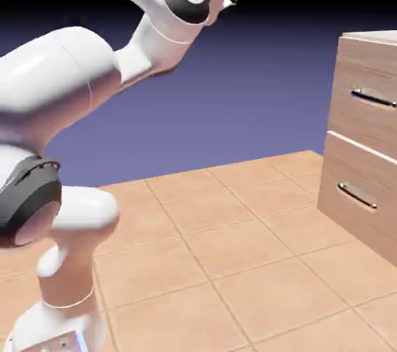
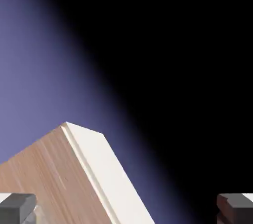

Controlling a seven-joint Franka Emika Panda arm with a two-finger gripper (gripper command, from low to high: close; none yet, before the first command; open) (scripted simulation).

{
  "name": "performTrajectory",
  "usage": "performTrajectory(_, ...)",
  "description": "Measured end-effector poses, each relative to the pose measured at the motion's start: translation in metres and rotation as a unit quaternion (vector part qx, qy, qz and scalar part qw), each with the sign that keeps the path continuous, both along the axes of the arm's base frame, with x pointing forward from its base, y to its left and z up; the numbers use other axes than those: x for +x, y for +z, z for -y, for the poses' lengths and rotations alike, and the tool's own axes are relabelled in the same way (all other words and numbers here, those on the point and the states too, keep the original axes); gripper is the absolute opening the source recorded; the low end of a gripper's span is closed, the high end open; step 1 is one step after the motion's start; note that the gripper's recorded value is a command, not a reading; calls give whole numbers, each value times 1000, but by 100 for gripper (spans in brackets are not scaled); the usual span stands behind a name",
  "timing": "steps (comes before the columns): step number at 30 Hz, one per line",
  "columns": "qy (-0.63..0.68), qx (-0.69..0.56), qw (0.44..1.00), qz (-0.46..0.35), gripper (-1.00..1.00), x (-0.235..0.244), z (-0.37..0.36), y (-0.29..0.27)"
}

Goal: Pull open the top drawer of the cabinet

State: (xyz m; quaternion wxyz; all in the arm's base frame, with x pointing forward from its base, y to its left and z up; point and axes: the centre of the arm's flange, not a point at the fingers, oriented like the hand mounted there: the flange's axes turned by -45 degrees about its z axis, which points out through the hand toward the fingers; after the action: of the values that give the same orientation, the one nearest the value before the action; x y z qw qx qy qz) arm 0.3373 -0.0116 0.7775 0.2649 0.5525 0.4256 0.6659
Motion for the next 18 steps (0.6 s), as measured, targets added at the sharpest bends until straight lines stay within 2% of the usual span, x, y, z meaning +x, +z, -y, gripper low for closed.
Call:
performTrajectory(9,-41,-34,997,56,0,76,56,-16)
performTrajectory(18,-93,-86,990,60,0,195,65,-89)
